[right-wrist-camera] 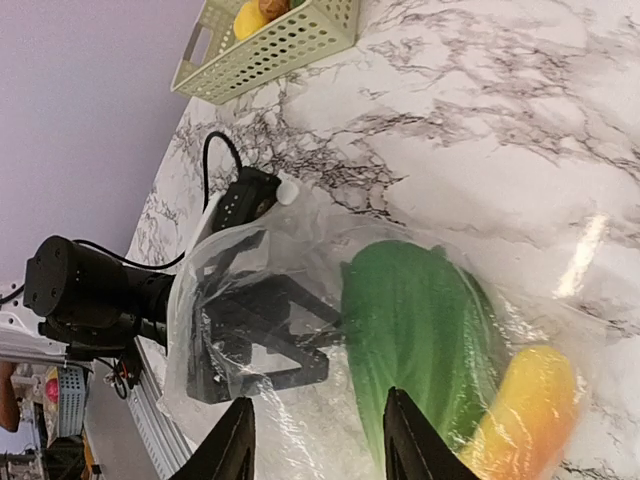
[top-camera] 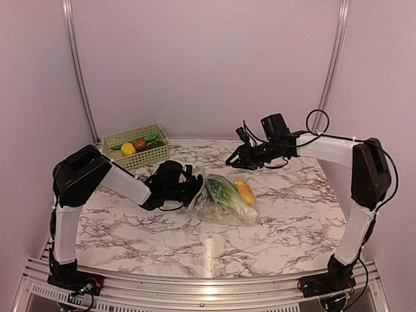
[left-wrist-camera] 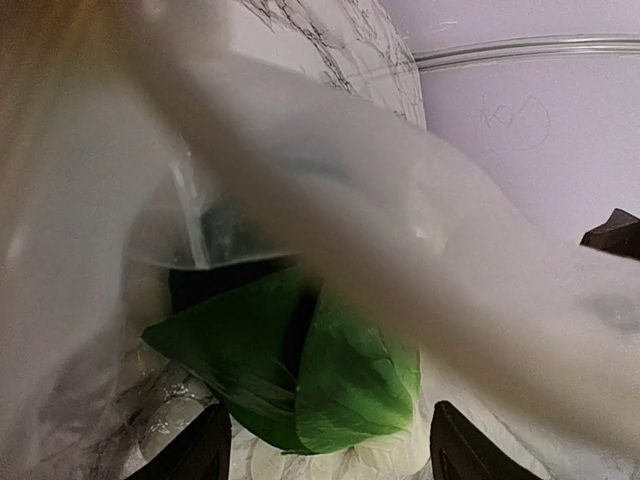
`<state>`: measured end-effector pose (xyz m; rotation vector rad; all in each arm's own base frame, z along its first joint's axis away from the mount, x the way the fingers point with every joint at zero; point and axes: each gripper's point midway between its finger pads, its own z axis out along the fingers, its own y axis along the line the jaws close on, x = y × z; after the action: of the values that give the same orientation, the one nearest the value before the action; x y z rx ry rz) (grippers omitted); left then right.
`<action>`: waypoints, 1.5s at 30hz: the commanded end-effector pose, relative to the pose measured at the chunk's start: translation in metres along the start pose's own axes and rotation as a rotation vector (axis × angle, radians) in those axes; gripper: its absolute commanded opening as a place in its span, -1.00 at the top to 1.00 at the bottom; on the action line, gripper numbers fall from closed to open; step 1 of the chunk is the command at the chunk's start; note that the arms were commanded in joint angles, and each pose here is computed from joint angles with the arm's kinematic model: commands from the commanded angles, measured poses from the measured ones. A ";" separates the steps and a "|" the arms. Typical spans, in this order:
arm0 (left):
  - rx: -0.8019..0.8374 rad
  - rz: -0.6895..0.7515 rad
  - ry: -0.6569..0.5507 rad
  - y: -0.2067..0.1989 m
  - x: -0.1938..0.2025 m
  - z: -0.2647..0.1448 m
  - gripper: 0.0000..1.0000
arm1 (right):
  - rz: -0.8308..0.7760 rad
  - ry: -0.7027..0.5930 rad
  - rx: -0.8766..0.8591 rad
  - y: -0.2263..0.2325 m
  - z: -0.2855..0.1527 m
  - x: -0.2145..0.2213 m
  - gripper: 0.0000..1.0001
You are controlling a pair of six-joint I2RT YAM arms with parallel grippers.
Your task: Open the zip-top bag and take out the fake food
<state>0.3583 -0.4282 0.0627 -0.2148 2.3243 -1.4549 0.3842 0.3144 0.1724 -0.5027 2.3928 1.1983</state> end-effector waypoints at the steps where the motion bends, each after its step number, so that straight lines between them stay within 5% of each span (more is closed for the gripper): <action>1: -0.014 -0.023 0.006 0.005 0.002 0.006 -0.40 | 0.045 -0.067 0.117 -0.044 -0.044 -0.008 0.16; 10: -0.022 -0.024 0.033 0.009 0.006 0.012 -0.43 | 0.167 0.013 0.263 -0.121 -0.046 0.020 0.11; 22: -0.023 -0.019 0.062 0.012 0.011 0.019 -0.54 | 0.229 0.043 0.136 -0.142 -0.004 0.020 0.07; 30: -0.019 -0.025 0.066 0.010 0.009 0.034 -0.59 | 0.253 0.053 0.042 -0.136 0.015 0.024 0.36; 37: -0.020 -0.046 0.053 0.009 0.006 0.046 -0.55 | 0.212 0.096 -0.015 -0.109 0.030 0.031 1.00; 42: -0.016 -0.058 0.037 0.009 0.003 0.048 -0.34 | 0.190 0.100 -0.039 -0.094 0.030 0.035 1.00; 45: -0.014 -0.061 0.025 0.007 0.001 0.045 -0.05 | 0.181 0.086 -0.022 -0.094 0.022 0.033 1.00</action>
<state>0.3795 -0.4592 0.0473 -0.2622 2.3489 -1.4914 0.4140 0.2675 0.0617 -0.3001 2.5931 1.2778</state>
